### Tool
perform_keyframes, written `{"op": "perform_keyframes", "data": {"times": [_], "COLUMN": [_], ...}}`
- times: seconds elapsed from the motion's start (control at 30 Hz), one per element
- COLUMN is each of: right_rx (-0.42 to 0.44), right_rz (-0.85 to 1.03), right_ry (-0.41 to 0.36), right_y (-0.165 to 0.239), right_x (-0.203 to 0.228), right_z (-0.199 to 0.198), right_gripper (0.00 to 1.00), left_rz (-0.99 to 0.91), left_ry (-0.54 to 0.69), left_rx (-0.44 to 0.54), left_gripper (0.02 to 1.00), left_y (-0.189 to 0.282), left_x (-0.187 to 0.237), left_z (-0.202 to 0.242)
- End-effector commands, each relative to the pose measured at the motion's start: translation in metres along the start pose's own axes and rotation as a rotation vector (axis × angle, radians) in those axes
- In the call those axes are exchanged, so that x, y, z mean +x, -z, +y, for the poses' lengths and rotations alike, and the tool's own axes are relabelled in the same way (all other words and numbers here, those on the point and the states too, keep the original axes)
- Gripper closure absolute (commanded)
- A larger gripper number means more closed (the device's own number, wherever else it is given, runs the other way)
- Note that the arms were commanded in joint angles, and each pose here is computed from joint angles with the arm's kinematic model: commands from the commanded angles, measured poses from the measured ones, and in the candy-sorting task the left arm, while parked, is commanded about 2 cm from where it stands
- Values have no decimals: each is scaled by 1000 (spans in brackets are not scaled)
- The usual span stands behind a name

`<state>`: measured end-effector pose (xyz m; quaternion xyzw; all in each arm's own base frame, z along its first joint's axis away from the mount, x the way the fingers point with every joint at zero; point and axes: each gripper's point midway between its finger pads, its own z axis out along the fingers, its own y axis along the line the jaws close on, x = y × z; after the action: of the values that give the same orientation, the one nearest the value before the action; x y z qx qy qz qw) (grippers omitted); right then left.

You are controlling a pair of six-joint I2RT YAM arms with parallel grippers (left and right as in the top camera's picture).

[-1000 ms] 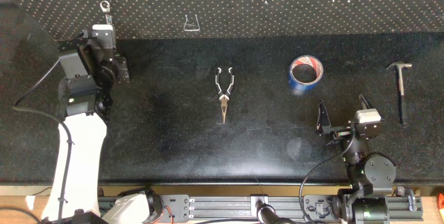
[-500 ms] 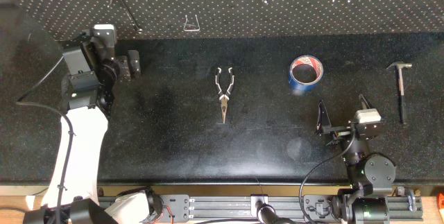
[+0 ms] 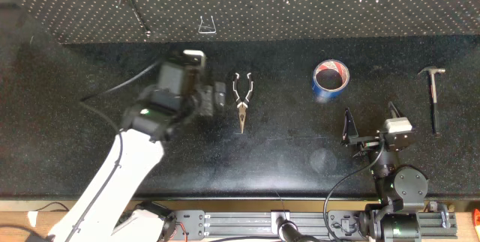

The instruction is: Place Tools Onto Pegboard

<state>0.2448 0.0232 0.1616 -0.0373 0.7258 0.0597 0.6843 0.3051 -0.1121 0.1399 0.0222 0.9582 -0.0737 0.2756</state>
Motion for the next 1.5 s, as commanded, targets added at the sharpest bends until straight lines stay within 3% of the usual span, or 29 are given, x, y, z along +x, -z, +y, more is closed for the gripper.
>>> {"op": "perform_keyframes", "data": {"times": [0.03,0.2,0.4,0.63,0.97,1.5], "right_rx": [0,0,-1,-1,0,-1], "right_rz": [3,3,3,3,3,3], "right_ry": [8,8,8,8,7,8], "right_y": [0,0,0,0,0,0], "right_x": [2,2,2,2,2,2], "right_z": [0,0,1,1,0,1], "right_gripper": [25,25,25,25,25,25], "left_rz": [88,254,375,434,356,464], "left_ry": [104,100,125,61,23,76], "left_rx": [-33,31,-13,-25,-122,-65], "left_gripper": [23,23,23,23,23,23], "left_y": [-11,-64,-97,-128,-140,-154], "left_x": [-5,-17,3,19,6,32], "left_z": [-51,-93,-70,-64,-48,-59]}}
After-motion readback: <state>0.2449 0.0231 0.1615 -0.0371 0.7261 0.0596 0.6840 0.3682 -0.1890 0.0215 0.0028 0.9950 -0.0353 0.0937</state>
